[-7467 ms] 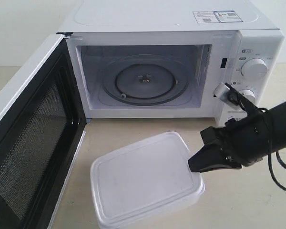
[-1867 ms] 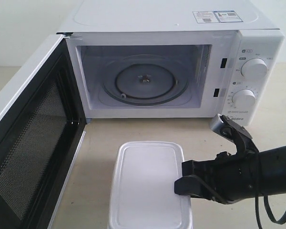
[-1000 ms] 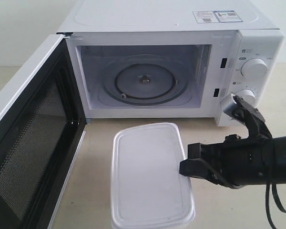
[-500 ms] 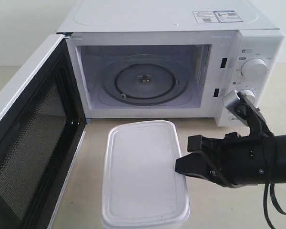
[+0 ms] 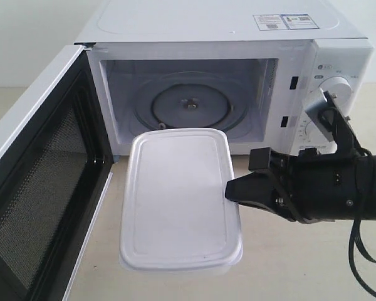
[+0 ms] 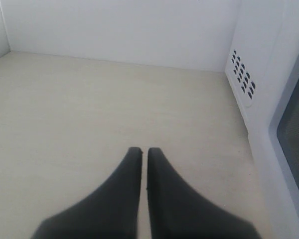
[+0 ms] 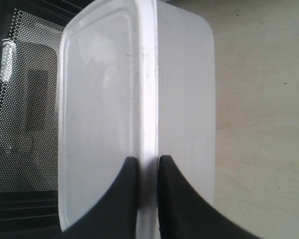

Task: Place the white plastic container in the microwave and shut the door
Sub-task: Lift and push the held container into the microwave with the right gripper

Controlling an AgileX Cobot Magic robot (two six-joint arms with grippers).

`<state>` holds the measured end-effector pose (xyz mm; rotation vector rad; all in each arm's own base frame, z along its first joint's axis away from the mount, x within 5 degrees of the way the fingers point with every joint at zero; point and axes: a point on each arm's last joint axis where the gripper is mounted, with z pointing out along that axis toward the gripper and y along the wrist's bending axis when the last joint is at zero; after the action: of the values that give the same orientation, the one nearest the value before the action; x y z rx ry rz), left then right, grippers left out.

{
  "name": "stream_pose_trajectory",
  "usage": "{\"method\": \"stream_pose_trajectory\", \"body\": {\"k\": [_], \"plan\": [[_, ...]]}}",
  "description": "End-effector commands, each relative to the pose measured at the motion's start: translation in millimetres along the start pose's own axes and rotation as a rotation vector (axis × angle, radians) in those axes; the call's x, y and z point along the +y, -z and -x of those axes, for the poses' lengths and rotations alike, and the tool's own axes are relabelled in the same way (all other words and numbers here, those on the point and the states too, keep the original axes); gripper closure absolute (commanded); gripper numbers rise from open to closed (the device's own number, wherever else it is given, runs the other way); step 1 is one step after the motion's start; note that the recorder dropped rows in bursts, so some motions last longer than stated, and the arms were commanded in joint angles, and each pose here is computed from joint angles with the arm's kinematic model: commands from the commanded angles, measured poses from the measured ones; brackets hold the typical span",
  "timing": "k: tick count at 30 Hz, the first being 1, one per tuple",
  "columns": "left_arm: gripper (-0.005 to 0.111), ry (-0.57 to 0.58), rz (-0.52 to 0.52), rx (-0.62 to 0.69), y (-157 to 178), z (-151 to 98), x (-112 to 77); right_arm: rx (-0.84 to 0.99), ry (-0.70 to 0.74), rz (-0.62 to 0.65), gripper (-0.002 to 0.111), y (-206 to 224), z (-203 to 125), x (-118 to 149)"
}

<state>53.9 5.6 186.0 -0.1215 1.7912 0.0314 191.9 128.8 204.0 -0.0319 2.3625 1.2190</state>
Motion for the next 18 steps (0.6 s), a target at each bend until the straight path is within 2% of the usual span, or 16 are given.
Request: {"method": "stream_pose_trajectory", "body": {"k": [1,10,18], "plan": [[0.102,-0.002,0.000,0.000,-0.2,-1.0,0.0,-0.006,-0.001,0.026,0.108,1.5,1.4,4.4],[0.102,-0.002,0.000,0.000,-0.2,-1.0,0.0,-0.014,-0.012,0.017,0.108,2.2,2.0,4.1],[0.102,-0.002,0.000,0.000,-0.2,-1.0,0.0,-0.114,-0.061,-0.066,0.108,14.9,8.2,5.4]]}}
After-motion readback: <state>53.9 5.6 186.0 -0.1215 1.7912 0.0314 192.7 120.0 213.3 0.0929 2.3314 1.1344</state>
